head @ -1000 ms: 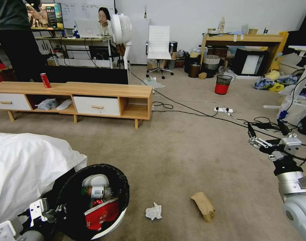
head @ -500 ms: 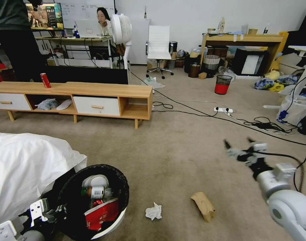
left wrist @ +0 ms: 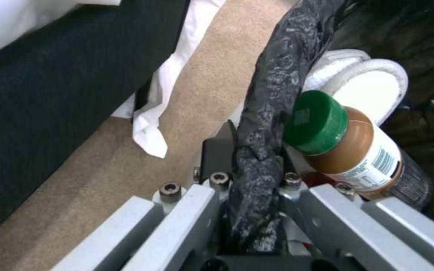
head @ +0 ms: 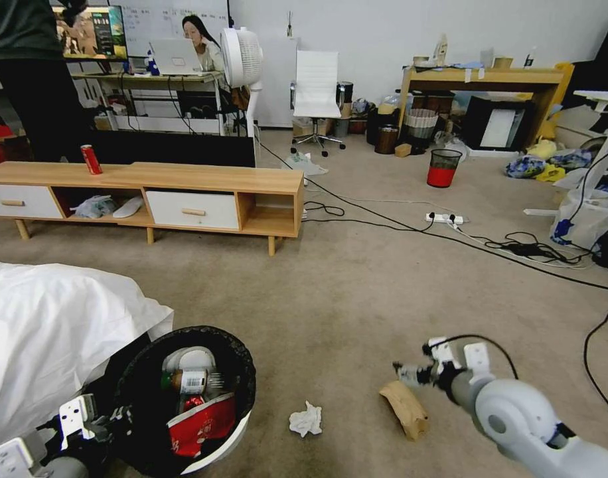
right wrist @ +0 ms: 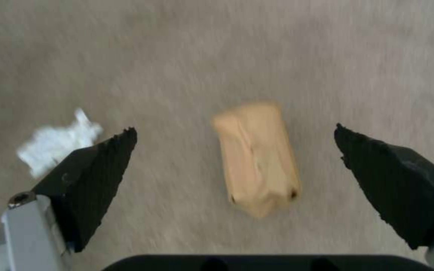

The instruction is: Pick up the trash bin and place the garbage on the floor into it.

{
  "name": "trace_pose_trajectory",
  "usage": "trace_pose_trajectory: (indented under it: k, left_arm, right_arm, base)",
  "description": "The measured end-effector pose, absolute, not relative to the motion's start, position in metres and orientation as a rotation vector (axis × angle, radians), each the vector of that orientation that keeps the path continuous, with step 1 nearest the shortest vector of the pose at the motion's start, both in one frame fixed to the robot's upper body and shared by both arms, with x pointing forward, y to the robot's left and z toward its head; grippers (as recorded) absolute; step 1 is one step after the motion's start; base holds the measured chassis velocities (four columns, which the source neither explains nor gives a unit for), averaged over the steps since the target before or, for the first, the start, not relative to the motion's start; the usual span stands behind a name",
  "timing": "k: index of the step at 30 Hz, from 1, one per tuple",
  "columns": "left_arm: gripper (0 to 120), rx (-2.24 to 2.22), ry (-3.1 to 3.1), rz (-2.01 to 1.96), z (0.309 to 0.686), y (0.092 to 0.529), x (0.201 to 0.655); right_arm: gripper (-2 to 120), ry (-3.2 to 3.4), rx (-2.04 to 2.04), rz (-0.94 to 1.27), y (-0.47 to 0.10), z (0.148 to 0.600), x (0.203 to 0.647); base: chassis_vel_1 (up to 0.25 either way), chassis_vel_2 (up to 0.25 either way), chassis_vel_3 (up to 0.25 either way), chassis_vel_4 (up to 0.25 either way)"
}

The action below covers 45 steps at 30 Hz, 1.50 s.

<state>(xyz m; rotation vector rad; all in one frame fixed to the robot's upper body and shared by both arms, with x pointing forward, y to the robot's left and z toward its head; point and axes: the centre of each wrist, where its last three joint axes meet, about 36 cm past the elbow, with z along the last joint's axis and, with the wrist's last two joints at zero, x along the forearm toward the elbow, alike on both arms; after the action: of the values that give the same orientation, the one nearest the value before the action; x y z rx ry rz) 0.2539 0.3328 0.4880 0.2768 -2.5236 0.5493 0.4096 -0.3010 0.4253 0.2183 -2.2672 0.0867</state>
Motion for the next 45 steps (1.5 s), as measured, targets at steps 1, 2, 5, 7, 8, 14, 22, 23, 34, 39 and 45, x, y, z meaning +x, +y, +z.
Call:
trace_pose_trajectory:
  k: [1,2,5,7,8,14,22,23,34,39,45]
  left_arm:
    - [2,0.277,-2.524,0.549,0.488,0.333,0.254]
    - [2,0.276,-2.521,0.548,0.487,0.333,0.255]
    - [2,0.272,-2.516,0.543,0.484,0.333,0.256]
    - [2,0.271,-2.516,0.543,0.483,0.333,0.257]
    - [2,0.270,-2.515,0.544,0.483,0.333,0.257]
    - [2,0.266,-2.512,0.542,0.480,0.334,0.259]
    - [2,0.262,-2.501,0.543,0.476,0.333,0.261]
    - [2,0.262,-2.501,0.543,0.476,0.333,0.261]
    - [2,0.261,-2.495,0.536,0.473,0.335,0.263]
    - [2,0.264,-2.489,0.537,0.470,0.336,0.264]
    - [2,0.266,-2.485,0.539,0.468,0.337,0.264]
  right_arm:
    - [100,-2.267,0.218,0.087,-0.301,0.425,0.410]
    - [100,-2.249,0.215,0.092,-0.303,0.418,0.409]
    - [100,-2.211,0.214,0.106,-0.309,0.403,0.407]
    - [100,-2.202,0.214,0.111,-0.310,0.398,0.407]
    - [100,-2.184,0.214,0.113,-0.311,0.389,0.407]
    - [100,-2.147,0.177,0.130,-0.322,0.364,0.414]
    - [100,-2.124,0.118,0.168,-0.327,0.328,0.432]
    - [100,-2.124,0.118,0.168,-0.327,0.328,0.432]
    - [100,-2.125,0.121,0.233,-0.311,0.282,0.455]
    - [100,-2.123,0.145,0.249,-0.298,0.268,0.467]
    - [100,-2.125,0.160,0.263,-0.288,0.259,0.473]
  base:
    - [0.000,0.000,0.000,0.000]
    - [0.000,0.000,0.000,0.000]
    - [0.000,0.000,0.000,0.000]
    - [0.000,0.000,0.000,0.000]
    - [0.000,0.000,0.000,0.000]
    - [0.000,0.000,0.000,0.000]
    - [0.000,0.000,0.000,0.000]
    - [0.000,0.000,0.000,0.000]
    - [0.000,0.000,0.000,0.000]
    - [0.000,0.000,0.000,0.000]
    - [0.000,0.000,0.000,0.000]
